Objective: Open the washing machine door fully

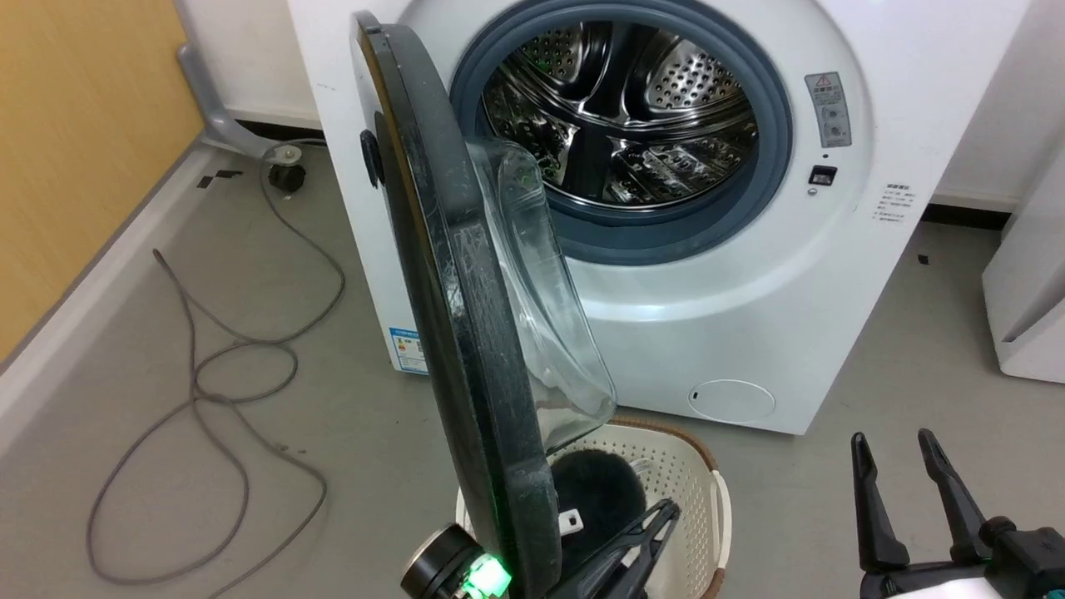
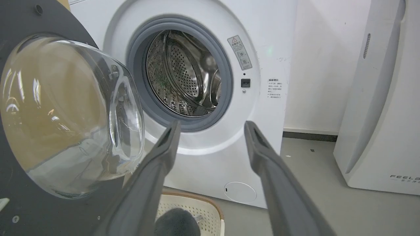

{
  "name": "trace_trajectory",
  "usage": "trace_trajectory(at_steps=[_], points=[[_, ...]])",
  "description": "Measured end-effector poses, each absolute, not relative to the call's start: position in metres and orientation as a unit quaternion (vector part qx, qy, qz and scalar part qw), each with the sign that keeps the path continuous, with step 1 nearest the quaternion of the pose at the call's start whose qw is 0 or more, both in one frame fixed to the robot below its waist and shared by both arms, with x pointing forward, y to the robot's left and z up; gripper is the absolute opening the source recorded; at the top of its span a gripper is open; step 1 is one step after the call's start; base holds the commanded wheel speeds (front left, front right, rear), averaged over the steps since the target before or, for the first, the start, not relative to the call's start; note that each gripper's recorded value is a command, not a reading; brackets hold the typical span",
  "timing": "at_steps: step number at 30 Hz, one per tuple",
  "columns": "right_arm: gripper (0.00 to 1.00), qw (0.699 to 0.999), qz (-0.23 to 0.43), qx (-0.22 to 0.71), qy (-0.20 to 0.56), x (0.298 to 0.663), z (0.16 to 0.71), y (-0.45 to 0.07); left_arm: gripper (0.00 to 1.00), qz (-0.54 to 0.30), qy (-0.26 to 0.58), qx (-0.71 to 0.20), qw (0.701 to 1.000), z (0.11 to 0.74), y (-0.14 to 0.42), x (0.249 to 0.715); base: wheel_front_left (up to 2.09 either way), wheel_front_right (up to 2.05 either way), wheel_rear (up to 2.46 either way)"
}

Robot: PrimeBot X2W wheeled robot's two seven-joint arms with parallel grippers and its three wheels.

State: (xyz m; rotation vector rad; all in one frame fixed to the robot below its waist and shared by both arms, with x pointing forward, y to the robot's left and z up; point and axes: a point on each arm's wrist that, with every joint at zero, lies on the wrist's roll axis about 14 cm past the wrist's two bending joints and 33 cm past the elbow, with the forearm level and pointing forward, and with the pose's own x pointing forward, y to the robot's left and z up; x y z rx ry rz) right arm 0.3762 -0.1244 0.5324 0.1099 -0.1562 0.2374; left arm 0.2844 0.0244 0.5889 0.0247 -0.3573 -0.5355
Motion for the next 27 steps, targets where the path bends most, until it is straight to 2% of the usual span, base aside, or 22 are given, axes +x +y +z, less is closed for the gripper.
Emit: trace_trajectory(at_steps=[13,24,27], points=[[1.0,0.987,0.14,0.057,-0.062,0.384,0.523,-0.109,0.0,-0.179,-0.101,0.018,0.978,0.543,0.07,0.3,0.0,0.0,0.0],[1.0,0.98,0.179,0.062,-0.06,0.392,0.523,-0.081,0.0,-0.139,-0.091,0.018,0.986,0.538,0.091,0.294,0.0,0.0,0.0],[1.0,0.974,0.208,0.068,-0.057,0.396,0.522,-0.059,0.0,-0.109,-0.09,0.019,0.99,0.538,0.106,0.288,0.0,0.0,0.0]])
